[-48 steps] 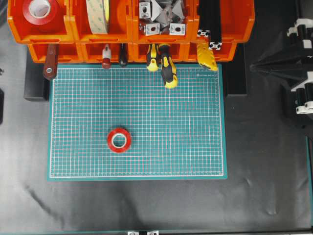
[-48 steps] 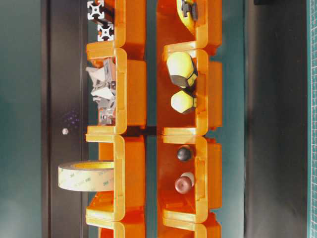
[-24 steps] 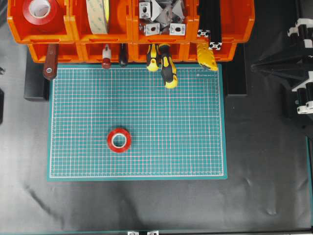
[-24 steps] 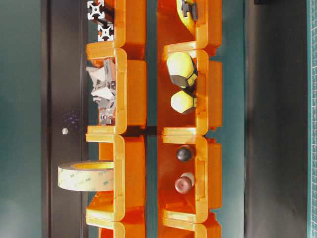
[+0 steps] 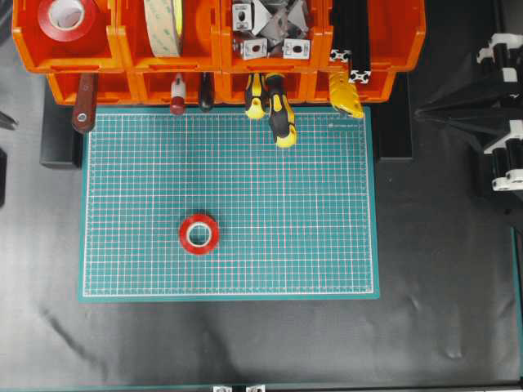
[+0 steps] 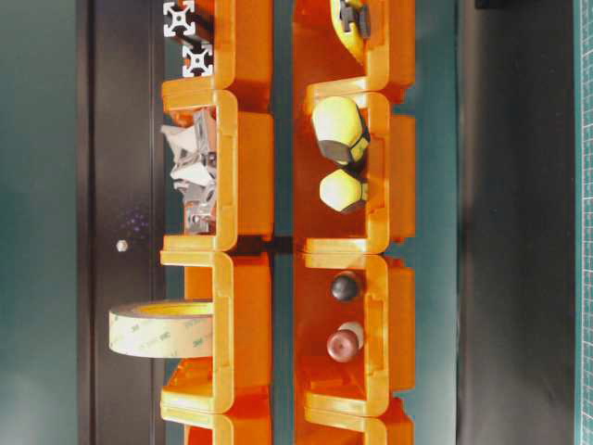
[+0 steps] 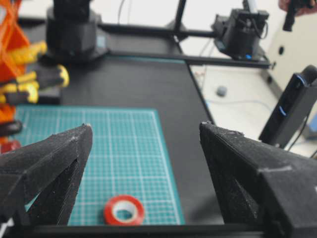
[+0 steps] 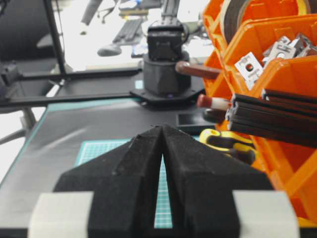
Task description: Pick vinyl tape from container rack with left arm.
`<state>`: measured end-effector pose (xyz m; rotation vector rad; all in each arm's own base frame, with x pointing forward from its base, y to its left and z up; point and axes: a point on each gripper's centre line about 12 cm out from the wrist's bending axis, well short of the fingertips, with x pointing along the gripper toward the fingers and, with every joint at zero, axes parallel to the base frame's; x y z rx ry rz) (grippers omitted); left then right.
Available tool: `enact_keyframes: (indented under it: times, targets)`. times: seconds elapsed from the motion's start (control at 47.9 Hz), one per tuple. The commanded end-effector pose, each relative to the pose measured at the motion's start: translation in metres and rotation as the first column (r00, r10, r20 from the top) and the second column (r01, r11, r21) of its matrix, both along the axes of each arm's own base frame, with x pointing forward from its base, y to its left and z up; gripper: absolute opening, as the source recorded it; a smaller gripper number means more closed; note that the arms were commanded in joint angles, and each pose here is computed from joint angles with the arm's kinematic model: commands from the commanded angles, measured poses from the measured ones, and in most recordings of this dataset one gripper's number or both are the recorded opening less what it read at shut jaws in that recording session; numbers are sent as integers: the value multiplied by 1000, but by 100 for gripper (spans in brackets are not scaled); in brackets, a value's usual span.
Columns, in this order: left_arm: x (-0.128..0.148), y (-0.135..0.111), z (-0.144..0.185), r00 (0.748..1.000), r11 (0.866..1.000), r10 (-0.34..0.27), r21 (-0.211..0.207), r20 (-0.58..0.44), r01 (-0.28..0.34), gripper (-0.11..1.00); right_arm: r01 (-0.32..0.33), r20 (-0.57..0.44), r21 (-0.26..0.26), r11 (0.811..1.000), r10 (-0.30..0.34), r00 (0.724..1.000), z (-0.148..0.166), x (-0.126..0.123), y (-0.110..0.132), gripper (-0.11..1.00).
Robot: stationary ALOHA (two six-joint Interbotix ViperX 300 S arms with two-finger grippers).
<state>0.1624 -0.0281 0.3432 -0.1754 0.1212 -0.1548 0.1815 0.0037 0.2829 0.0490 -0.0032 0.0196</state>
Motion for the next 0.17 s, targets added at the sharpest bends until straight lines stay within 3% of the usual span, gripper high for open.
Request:
enact_keyframes:
  times: [0.0, 0.146]
  targets:
    - [4, -1, -2, 1000, 1000, 3, -20, -10, -3, 84, -28, 42, -8, 1000, 29, 999, 10, 0, 5, 0]
    - [10, -2, -11, 999, 1000, 1, -3, -38, -1, 84, -31, 65, -19, 999, 32, 997, 14, -1, 6, 0]
